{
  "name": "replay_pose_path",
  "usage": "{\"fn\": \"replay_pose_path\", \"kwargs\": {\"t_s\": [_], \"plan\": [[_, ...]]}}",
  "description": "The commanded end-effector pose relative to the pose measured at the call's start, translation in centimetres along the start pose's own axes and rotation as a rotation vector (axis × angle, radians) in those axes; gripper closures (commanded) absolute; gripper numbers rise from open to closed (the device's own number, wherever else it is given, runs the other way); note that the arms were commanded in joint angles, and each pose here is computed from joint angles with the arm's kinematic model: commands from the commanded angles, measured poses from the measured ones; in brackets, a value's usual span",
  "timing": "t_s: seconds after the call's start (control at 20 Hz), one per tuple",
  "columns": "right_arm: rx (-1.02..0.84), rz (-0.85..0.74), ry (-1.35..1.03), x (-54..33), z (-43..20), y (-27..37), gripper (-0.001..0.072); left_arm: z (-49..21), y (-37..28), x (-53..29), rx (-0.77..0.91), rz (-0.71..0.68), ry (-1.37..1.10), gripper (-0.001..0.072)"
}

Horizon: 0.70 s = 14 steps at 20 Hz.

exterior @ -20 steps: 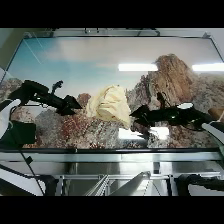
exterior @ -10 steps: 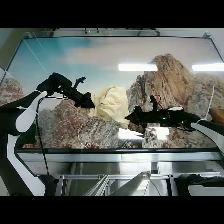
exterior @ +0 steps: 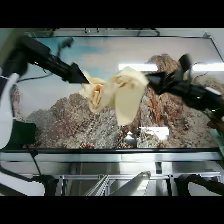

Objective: Fold the shirts.

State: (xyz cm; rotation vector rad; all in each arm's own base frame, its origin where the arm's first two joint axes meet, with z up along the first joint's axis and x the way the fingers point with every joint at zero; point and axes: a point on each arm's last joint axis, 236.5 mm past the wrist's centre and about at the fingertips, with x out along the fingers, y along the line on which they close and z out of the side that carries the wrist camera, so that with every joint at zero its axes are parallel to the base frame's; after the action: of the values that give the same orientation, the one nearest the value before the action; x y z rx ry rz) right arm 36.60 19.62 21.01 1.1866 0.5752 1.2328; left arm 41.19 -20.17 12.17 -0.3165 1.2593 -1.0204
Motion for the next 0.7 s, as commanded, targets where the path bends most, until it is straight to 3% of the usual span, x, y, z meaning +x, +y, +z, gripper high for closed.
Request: {"fn": "replay_pose_path", "kwargs": {"t_s": [0.0, 0.3, 0.45, 0.5, 0.65], "plan": [[-0.219, 0.076, -0.075, -2.6, 2.3, 9.1, 0.0370, 1.3, -8.4, -7.4, 0.197, 0.063, -0.181, 0.0685], [-0.158, -0.239, -0.004, -4.5, 1.1, 2.9, 0.0351, -0.6, -14.1, -6.1, 0.293, 0.044, -0.140, 0.0683], [-0.115, -0.433, 0.086, -6.0, -0.9, -1.6, 0.0351, -1.7, -11.1, -4.0, 0.239, 0.122, -0.046, 0.0039], [-0.105, -0.482, 0.114, -6.6, -1.5, -2.7, 0.0351, -2.7, -9.3, -3.5, 0.201, 0.161, -0.009, -0.0008], [-0.076, -0.581, 0.159, -7.9, -2.5, -5.0, 0.0350, -6.4, -3.4, -2.7, 0.051, 0.255, 0.093, -0.0008]]}}
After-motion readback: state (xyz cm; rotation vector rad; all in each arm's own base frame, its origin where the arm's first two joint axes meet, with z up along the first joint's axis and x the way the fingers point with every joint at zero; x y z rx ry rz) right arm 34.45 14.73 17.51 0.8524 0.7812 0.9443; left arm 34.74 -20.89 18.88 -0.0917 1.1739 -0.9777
